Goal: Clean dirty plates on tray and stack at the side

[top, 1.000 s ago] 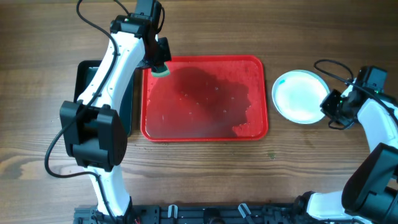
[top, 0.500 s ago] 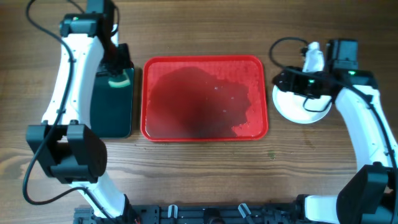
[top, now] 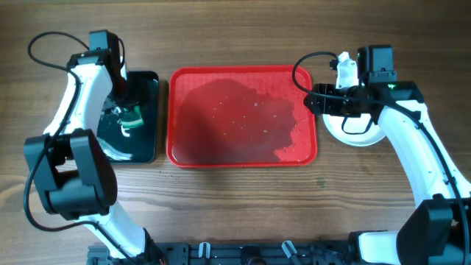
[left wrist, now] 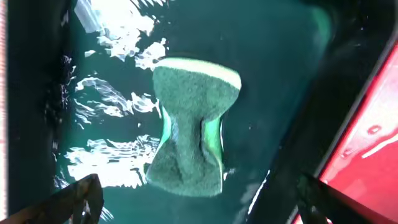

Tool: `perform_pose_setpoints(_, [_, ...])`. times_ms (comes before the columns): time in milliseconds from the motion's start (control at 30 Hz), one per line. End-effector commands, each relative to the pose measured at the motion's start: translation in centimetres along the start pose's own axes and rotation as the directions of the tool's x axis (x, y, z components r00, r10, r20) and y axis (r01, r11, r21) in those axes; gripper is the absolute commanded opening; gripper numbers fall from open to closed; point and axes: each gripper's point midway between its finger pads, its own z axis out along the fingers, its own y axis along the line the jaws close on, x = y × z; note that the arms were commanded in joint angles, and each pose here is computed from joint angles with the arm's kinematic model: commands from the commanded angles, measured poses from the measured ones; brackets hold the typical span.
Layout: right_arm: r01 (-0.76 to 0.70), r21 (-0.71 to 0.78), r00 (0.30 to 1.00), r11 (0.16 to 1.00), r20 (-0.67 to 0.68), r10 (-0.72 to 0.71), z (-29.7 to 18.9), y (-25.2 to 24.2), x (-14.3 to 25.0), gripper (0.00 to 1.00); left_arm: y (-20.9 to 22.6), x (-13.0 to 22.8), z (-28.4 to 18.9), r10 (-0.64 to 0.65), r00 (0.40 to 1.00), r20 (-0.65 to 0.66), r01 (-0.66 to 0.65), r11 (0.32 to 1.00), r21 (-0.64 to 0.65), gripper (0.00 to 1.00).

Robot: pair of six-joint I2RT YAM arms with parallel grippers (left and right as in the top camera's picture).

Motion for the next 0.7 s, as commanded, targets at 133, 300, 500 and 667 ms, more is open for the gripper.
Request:
perform_pose_setpoints(133, [0.088, 0.055, 0.973, 0.995, 0.21, -0.098, -10.3, 3.3, -2.5, 0.87, -2.3, -3.6, -14.3, 0.009, 0.94, 0.342, -0.046, 0.994, 0.102, 1.0])
perform_pose_setpoints(300, [0.15, 0.065, 0.867, 0.987, 0.472, -0.163, -21.1, 6.9, -0.3, 1.0, -2.3, -3.6, -14.6, 0.008, 0.938, 0.347, -0.047, 0.994, 0.103, 1.0])
perform_pose_setpoints(500, [0.008, -0.077, 0.795, 0.997, 0.605, 0.04, -26.6, 8.7, 3.4, 1.0, -2.3, -3.6, -14.6, 0.008, 0.938, 0.347, -0.047, 0.994, 0.103, 1.0])
perform_pose_setpoints(667, [0.042, 0.036, 0.754, 0.998, 0.654, -0.055, -26.6, 7.3, 2.1, 1.0, -2.3, -3.6, -14.6, 0.008, 0.938, 0.347, -0.047, 0.994, 0.103, 1.0])
